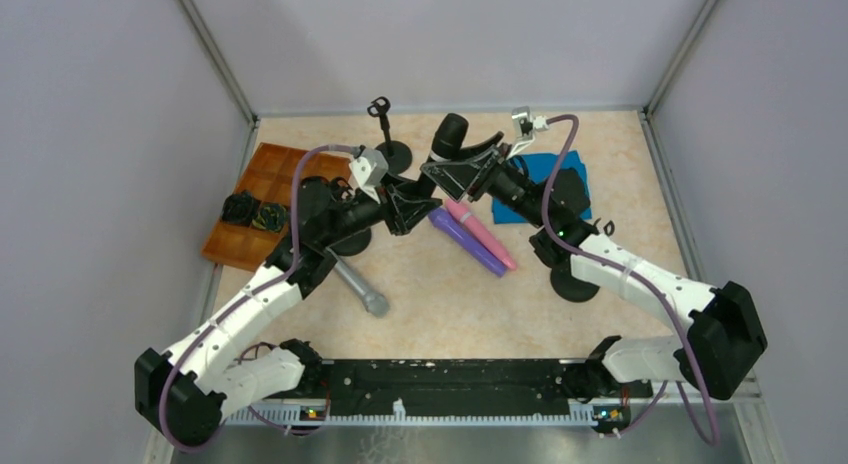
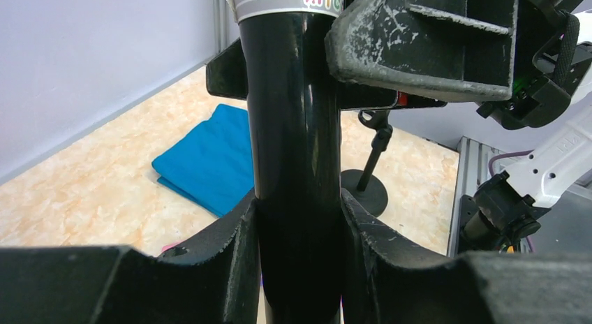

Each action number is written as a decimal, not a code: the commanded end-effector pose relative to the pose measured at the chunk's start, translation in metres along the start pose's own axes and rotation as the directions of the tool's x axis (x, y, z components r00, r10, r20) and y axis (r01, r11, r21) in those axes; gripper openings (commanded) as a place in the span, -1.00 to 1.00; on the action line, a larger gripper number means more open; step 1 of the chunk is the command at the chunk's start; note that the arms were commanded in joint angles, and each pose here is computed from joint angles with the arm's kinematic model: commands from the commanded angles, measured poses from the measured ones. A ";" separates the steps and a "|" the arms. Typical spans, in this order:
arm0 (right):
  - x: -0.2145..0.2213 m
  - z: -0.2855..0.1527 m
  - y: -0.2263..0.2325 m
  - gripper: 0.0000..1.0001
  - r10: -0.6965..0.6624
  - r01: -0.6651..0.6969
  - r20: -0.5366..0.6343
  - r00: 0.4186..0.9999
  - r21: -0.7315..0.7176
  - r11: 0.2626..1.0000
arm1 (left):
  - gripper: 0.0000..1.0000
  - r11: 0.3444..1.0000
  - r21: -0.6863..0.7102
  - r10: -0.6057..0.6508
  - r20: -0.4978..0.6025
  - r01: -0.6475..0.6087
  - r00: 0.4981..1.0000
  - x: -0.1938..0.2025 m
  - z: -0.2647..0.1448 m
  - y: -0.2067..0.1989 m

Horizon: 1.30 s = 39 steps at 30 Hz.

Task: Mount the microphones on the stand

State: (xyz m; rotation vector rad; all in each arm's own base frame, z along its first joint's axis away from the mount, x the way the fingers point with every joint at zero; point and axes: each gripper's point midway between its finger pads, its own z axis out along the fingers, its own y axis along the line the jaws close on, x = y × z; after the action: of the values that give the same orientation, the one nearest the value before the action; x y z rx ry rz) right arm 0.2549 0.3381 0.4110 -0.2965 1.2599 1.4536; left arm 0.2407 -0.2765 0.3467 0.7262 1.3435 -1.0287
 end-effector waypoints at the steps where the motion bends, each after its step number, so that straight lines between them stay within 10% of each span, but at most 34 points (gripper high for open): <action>1: -0.016 0.009 0.013 0.16 -0.032 0.034 0.047 0.998 -0.038 0.999 | -0.75 0.999 0.006 0.036 0.079 -0.037 0.996 -0.020 -0.002 -0.005; 7: -0.017 0.010 0.011 -0.65 -0.029 0.030 0.052 0.998 -0.027 0.999 | -0.55 0.998 -0.062 0.039 0.088 -0.033 0.995 -0.019 -0.010 0.003; 10: -0.018 0.008 0.011 -0.97 -0.041 0.042 0.055 0.998 -0.024 0.999 | 0.62 0.990 -0.140 0.029 0.086 -0.017 0.996 -0.017 -0.017 0.013; 12: -0.021 0.006 0.008 -1.00 -0.081 0.080 0.044 0.996 0.010 0.997 | 0.96 0.979 -0.202 0.028 0.081 -0.011 0.996 -0.016 -0.024 0.021; 25: -0.025 -0.055 -0.059 -1.00 -0.337 0.364 -0.140 0.931 0.403 0.839 | 0.98 0.665 -0.745 -0.086 -0.018 0.044 0.996 0.036 -0.114 0.098; 30: -0.017 -0.064 -0.071 -1.00 -0.340 0.400 -0.212 0.916 0.438 0.805 | 0.94 0.438 -0.895 -0.207 -0.005 0.088 0.978 0.074 -0.143 0.127; 39: -0.002 -0.074 -0.079 -1.00 -0.328 0.413 -0.257 0.909 0.440 0.798 | 0.97 0.469 -0.876 -0.244 -0.004 0.115 0.970 0.113 -0.144 0.124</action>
State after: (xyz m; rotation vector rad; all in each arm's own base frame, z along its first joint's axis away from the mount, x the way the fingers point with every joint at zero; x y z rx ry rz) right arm 0.2876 0.2673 0.3257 -0.3197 1.6132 0.7590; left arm 0.2820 -0.1140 0.2055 -0.1369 1.8753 -0.2644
